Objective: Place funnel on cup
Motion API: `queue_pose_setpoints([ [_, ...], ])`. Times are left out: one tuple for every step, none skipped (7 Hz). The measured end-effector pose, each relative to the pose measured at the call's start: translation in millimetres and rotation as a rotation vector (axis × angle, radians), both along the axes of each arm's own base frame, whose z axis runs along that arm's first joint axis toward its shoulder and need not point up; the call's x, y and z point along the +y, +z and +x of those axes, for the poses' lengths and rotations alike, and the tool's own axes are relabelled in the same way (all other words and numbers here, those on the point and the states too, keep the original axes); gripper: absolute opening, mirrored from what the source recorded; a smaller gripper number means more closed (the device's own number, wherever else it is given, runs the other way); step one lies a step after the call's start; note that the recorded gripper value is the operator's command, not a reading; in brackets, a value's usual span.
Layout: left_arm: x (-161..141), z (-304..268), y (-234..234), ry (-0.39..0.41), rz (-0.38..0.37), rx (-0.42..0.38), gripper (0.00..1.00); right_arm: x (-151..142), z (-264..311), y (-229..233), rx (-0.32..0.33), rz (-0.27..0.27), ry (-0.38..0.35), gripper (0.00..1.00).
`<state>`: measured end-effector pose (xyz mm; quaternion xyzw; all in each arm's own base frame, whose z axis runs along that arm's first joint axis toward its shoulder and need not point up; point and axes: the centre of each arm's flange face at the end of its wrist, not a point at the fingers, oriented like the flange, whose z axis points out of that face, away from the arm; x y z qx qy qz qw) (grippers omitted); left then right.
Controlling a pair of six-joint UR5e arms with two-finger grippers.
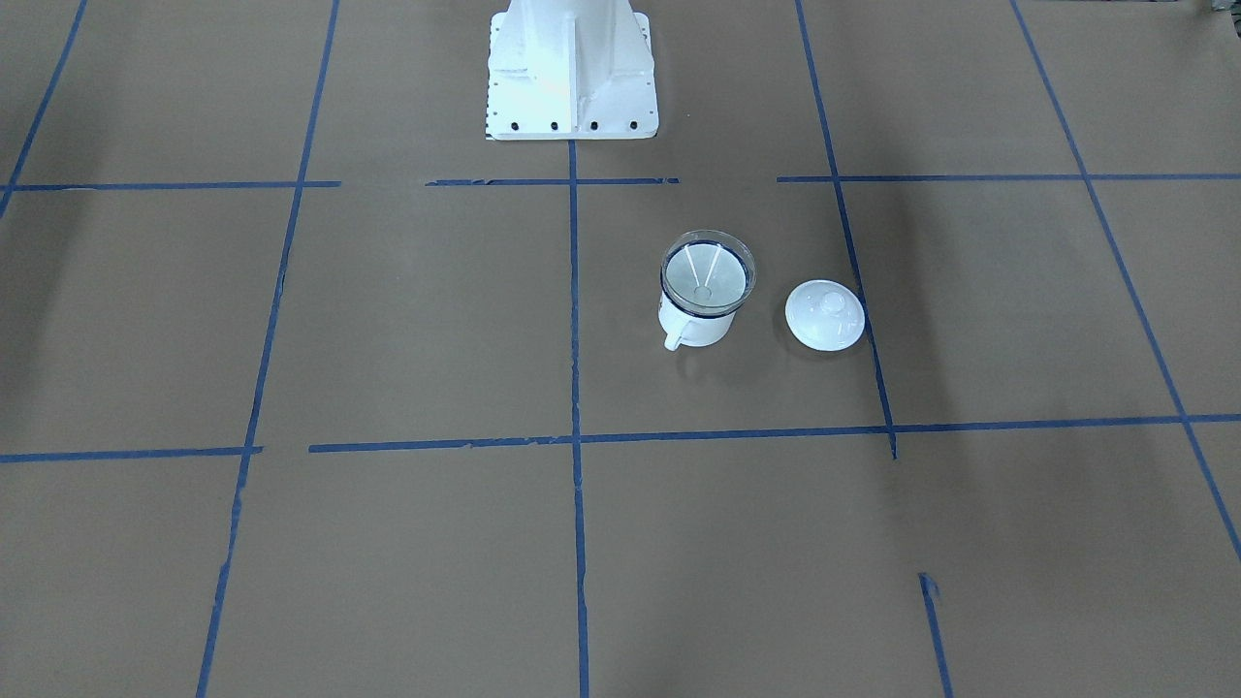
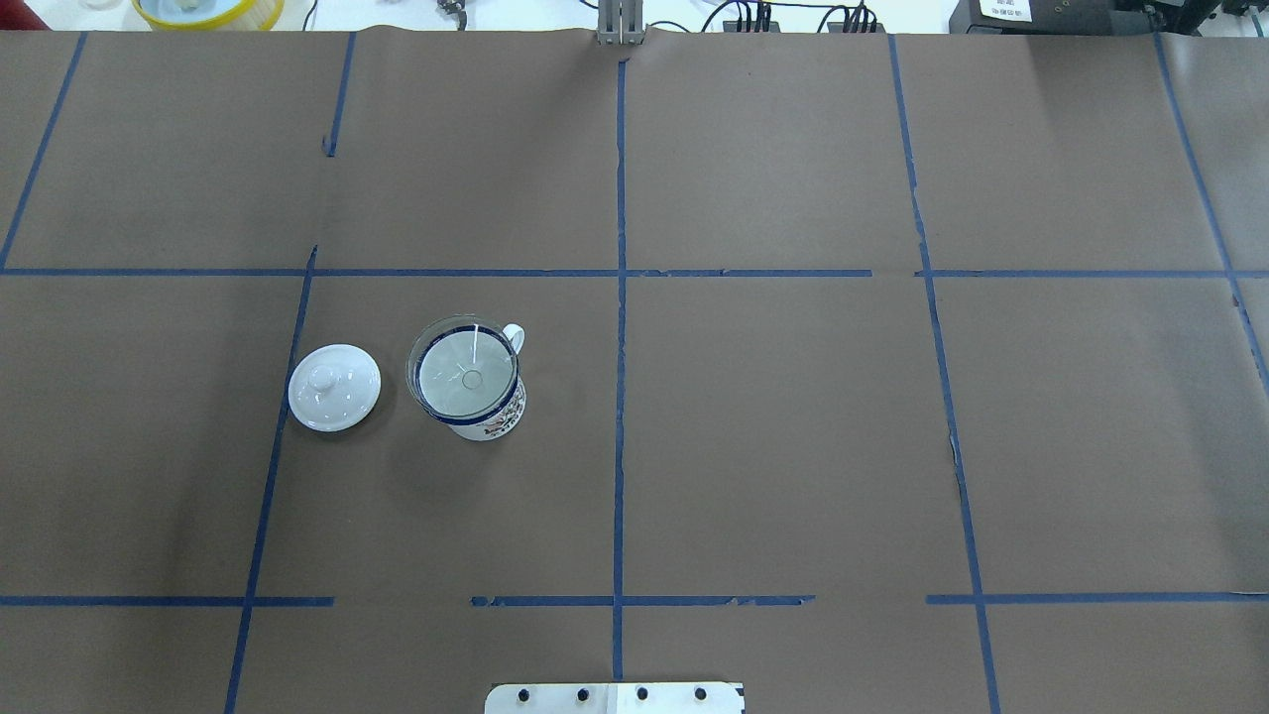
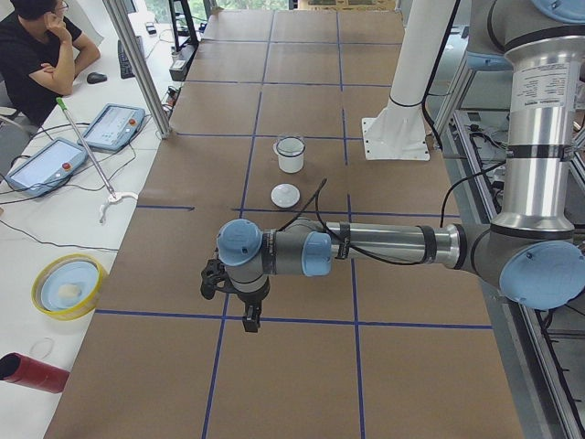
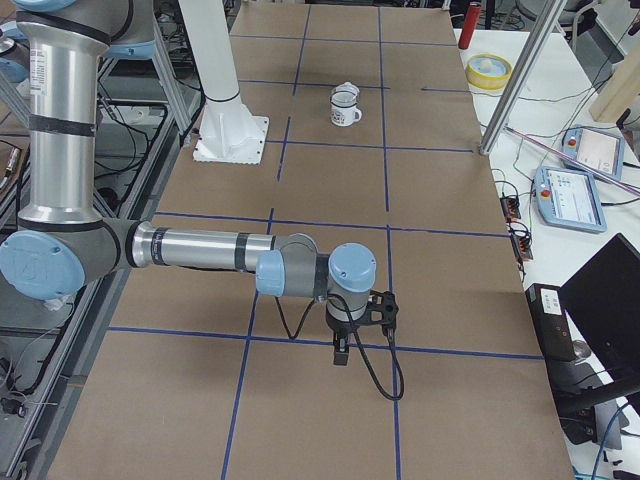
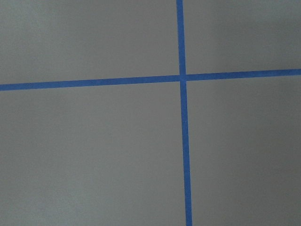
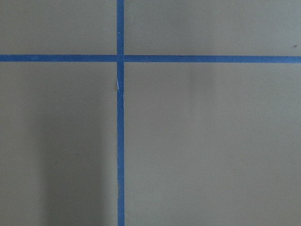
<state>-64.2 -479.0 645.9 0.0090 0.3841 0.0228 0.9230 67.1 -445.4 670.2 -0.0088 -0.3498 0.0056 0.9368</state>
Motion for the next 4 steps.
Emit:
queue_pose_setpoints([
  [0.3, -0.7, -3.9, -0.001, 0.006, -0.003, 1.00, 0.0, 0.0, 0.0, 0.000, 0.000, 0.000, 1.00],
  [0.4, -1.1, -7.6, -0.002, 0.013, -0.006, 1.00, 0.0, 0.0, 0.0, 0.000, 0.000, 0.000, 1.00],
  [0.5, -1.7, -9.3, -0.003, 0.015, -0.007, 1.00, 0.0, 0.0, 0.1, 0.000, 0.000, 0.000, 1.00],
  [0.7, -2.3, -9.7, -0.004, 0.016, -0.008, 1.00, 0.0, 0.0, 0.1, 0.000, 0.000, 0.000, 1.00],
])
